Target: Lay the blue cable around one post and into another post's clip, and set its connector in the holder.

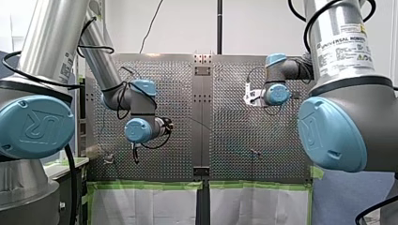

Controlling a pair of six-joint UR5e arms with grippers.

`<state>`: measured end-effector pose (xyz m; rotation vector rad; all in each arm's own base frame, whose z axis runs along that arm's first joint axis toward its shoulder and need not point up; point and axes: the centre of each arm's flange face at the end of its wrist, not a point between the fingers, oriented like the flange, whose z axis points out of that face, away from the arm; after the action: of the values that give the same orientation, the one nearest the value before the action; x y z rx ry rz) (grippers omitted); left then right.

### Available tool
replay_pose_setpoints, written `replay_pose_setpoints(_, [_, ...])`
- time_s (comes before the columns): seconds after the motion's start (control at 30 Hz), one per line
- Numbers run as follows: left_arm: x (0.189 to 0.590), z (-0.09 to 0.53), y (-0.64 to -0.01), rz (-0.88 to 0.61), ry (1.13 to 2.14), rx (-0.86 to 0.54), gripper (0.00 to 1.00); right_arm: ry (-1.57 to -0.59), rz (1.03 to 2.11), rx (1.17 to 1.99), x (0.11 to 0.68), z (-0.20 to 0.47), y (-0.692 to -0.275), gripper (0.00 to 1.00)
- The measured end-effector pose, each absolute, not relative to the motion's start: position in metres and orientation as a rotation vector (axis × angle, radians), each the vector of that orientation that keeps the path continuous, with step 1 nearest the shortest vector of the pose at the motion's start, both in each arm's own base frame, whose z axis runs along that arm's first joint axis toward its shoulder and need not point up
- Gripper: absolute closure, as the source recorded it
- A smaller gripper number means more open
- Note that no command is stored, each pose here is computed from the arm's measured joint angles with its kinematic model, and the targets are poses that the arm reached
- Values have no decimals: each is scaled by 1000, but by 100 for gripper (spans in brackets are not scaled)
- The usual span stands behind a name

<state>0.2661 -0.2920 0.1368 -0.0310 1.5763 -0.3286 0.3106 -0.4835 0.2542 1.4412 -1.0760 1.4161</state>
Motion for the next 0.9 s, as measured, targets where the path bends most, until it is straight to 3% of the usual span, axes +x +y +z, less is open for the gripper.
replay_pose_setpoints(0.57, [265,133,-287,-283,1616,-10,0,-1017,1406,1647,385,192,-431,0])
replay_pose_setpoints(0.9, [262,130,-285,-265,1641,-6,0,-969,1430,1715,419,185,-390,0])
